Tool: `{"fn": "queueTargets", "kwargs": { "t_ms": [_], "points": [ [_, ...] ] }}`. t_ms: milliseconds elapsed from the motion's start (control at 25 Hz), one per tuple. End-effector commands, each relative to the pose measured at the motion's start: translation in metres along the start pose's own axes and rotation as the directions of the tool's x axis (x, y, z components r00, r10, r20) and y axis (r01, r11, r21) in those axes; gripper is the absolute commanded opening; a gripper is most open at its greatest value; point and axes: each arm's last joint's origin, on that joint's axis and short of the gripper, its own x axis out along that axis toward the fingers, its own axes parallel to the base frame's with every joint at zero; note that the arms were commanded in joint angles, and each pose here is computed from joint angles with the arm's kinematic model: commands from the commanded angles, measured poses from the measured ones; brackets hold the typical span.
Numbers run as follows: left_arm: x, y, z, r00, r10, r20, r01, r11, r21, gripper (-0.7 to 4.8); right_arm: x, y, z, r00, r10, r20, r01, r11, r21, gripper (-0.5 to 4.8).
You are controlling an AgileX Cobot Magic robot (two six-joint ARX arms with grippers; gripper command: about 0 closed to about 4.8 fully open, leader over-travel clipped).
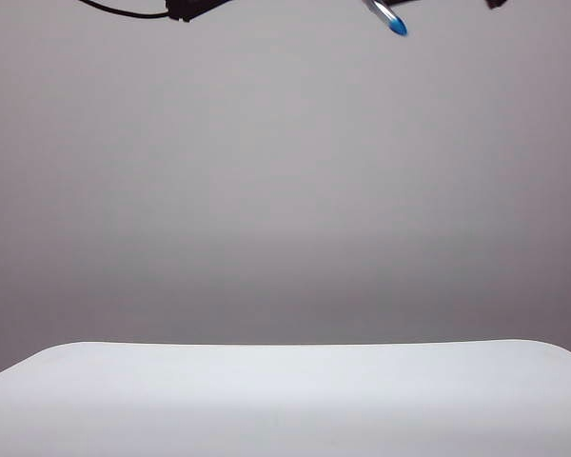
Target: Pick up the pen and remove the cap.
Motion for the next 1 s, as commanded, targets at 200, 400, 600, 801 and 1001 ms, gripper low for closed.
{"fn": "queueTargets", "kwargs": {
  "t_ms": [200, 400, 600, 801, 1001],
  "points": [
    [0.002, 0.006, 0.010, 0.997, 0.018, 0.072, -0.019, 1.000, 0.009, 3.50, 0.007, 0.021, 0.008, 0.982, 0.183, 0.044, -0.178, 0.979, -0.098, 0.08],
    [0.009, 0.018, 0.006, 0.993, -0.061, 0.101, 0.070, 0.993, -0.091, 3.50, 0.017, 0.027, 0.017, 0.969, 0.224, 0.101, -0.202, 0.960, -0.192, -0.01],
    [0.009, 0.016, 0.014, 0.986, -0.082, 0.144, 0.097, 0.990, -0.104, 3.50, 0.033, 0.016, 0.013, 0.985, 0.156, 0.078, -0.140, 0.973, -0.184, -0.01],
    [0.008, 0.016, 0.017, 0.984, -0.083, 0.159, 0.099, 0.991, -0.095, 3.50, 0.039, 0.011, 0.011, 0.987, 0.146, 0.068, -0.131, 0.974, -0.187, -0.01],
    [0.009, 0.020, 0.014, 0.986, -0.023, 0.166, 0.046, 0.990, -0.136, 3.50, 0.039, 0.012, 0.012, 0.986, 0.148, 0.074, -0.132, 0.972, -0.193, -0.01]
  ]
}}
